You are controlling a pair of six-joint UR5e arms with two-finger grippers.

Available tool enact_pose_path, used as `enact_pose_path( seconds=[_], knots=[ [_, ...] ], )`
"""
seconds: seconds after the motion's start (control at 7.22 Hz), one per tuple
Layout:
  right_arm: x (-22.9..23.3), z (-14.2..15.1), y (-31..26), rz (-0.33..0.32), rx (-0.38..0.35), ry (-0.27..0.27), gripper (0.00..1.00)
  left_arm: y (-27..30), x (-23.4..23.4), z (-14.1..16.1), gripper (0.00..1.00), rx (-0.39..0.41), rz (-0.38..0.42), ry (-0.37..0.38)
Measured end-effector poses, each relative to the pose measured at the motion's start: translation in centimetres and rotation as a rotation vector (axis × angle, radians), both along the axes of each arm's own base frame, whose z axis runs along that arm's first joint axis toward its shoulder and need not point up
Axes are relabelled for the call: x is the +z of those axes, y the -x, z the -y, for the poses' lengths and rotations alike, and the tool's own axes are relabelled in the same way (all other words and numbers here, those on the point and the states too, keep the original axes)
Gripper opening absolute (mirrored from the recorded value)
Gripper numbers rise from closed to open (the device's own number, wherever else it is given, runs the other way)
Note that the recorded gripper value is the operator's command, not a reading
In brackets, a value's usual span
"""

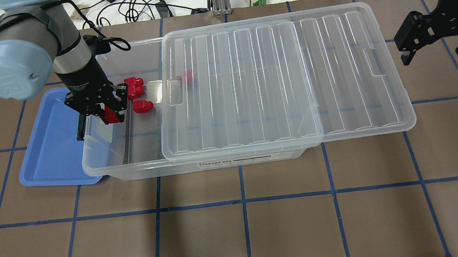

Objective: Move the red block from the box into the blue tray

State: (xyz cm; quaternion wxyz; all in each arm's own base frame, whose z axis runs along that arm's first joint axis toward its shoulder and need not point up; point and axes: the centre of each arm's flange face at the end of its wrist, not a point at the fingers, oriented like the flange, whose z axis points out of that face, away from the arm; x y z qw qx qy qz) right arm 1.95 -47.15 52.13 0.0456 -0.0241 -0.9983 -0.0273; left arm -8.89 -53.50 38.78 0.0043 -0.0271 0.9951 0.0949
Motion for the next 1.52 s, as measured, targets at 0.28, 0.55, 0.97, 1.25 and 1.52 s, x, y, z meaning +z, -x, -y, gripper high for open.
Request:
enact_pose_path(
  seconds=[0.28, 0.55, 0.97, 1.25, 1.52],
  knots=[
    [-3.0, 1.3, 1.7, 0.011, -0.018, -0.056, 1.0, -2.6, 2.2, 1.1, 0.05, -0.023, 0.003, 0.025],
    [-6.7, 3.6, 4.3, 0.019, -0.044, -0.091, 1.0, -7.6, 2.5, 2.1, 0.05, -0.079, -0.022, 0.031],
    [-10.5, 6.9, 9.6, 0.023, -0.085, -0.056, 1.0, -15.2, -0.7, 3.5, 0.05, -0.212, -0.059, 0.05],
    [-13.3, 8.5, 11.5, 0.037, -0.061, -0.064, 1.0, -20.6, -5.3, 4.3, 0.05, -0.254, -0.08, 0.06],
    [-14.9, 9.4, 11.6, 0.038, -0.043, -0.054, 1.0, -22.9, -10.1, 4.8, 0.05, -0.253, -0.092, 0.055]
  ],
)
